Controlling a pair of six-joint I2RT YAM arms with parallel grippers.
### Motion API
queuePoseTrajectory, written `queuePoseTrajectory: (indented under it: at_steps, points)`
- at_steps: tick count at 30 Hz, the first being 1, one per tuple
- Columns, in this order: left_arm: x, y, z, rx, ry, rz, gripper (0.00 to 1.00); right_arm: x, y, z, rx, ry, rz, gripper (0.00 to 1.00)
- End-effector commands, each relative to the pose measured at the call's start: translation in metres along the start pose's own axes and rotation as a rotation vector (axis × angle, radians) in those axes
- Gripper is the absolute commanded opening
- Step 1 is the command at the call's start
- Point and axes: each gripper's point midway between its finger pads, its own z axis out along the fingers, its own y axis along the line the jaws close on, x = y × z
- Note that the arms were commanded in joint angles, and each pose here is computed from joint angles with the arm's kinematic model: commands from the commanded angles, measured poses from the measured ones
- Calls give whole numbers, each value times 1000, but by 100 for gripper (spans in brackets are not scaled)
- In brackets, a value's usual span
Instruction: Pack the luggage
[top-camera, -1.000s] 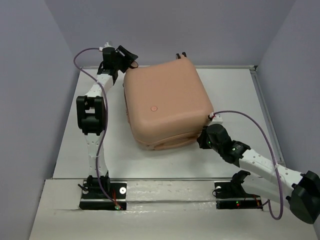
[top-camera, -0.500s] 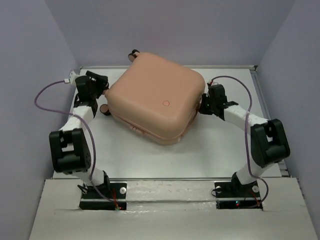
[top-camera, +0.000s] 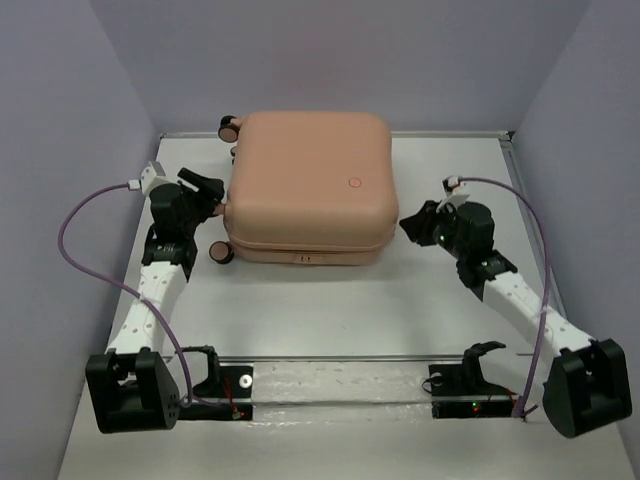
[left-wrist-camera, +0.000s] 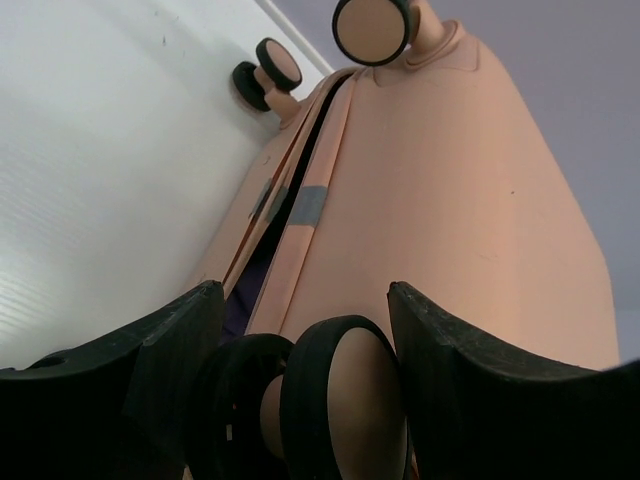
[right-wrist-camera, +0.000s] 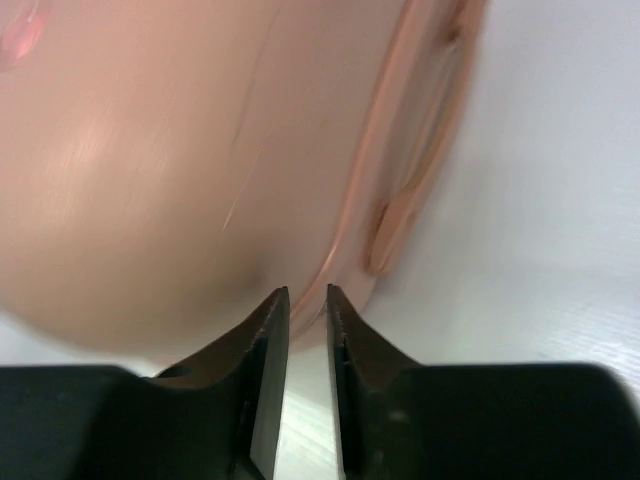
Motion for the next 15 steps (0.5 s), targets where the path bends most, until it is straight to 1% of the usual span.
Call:
queuePoseTrajectory:
  at_steps: [1, 2, 3, 4, 5, 6, 7, 8, 10, 11, 12, 13, 14, 15]
  points:
    - [-10, -49, -21, 167, 6, 89, 6, 37, 29, -29, -180, -23, -10, 16]
    - [-8, -46, -22, 155, 8, 96, 8, 38, 34, -34, -222, -43, -32, 13]
    - [-5, -38, -22, 135, 7, 100, 11, 46, 32, -37, -228, -43, -40, 13]
    - [-6, -36, -25, 129, -5, 106, 23, 47, 29, -36, -221, -54, -66, 13]
    - [-4, -28, -25, 100, -7, 107, 32, 50, 27, -34, -218, -50, -82, 13]
    - [-6, -27, -27, 99, -14, 111, 53, 51, 22, -28, -206, -45, -110, 13]
    - [-7, -27, -27, 94, -17, 115, 53, 49, 24, -28, -208, -50, -112, 13]
    - [-14, -32, -30, 94, -32, 124, 71, 49, 17, -21, -179, -52, -128, 11]
    - [-27, -41, -35, 102, -63, 133, 83, 47, 16, -15, -190, -75, -153, 11]
    - [-34, -46, -42, 104, -80, 144, 91, 45, 12, -9, -190, -94, -160, 12]
    - [-57, -56, -49, 99, -146, 165, 95, 44, 6, -6, -176, -100, -156, 15]
    - [-70, -64, -59, 106, -184, 176, 99, 40, 7, -4, -187, -121, -161, 17]
    - [-78, -65, -66, 93, -206, 205, 99, 45, 1, -2, -193, -105, -156, 20]
    - [-91, -76, -76, 109, -243, 212, 99, 46, 4, -2, -211, -104, -166, 26]
